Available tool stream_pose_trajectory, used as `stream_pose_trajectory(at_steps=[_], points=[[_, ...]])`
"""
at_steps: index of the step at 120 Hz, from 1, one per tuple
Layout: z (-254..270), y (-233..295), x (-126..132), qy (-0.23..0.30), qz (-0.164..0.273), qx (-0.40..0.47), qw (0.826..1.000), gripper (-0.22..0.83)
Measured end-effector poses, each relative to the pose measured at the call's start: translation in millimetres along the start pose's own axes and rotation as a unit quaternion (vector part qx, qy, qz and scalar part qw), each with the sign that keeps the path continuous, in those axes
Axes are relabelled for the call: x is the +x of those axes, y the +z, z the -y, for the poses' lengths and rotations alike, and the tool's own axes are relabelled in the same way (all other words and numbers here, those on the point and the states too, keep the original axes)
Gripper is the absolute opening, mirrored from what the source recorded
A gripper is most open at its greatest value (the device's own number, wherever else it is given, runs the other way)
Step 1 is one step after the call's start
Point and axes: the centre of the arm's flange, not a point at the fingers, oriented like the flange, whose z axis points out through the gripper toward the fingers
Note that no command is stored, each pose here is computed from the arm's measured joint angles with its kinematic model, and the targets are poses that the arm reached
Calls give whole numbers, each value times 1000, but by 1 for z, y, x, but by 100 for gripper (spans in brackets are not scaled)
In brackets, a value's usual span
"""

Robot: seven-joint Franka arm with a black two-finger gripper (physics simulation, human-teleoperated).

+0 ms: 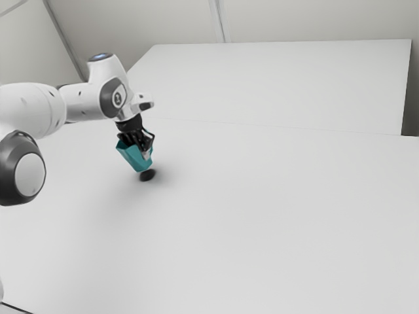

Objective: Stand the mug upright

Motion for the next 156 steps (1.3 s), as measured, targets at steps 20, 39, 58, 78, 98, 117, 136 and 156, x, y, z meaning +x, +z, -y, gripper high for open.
stream_pose_trajectory(at_steps=[20, 39, 58, 78, 98, 117, 136, 156], points=[[-1, 15, 3, -25, 9, 11, 1000, -16], [-1, 25, 5, -45, 11, 17, 999, -16], [1, 32, 7, -62, 7, 20, 998, -16], [1, 39, 8, -74, 8, 20, 997, -10], [0, 43, 9, -82, 8, 17, 996, 10], [-2, 33, 10, -85, 0, 17, 996, 29], [-13, -4, 10, -80, -25, 15, 996, 44], [-20, -72, -3, -82, -55, 7, 995, 52]])
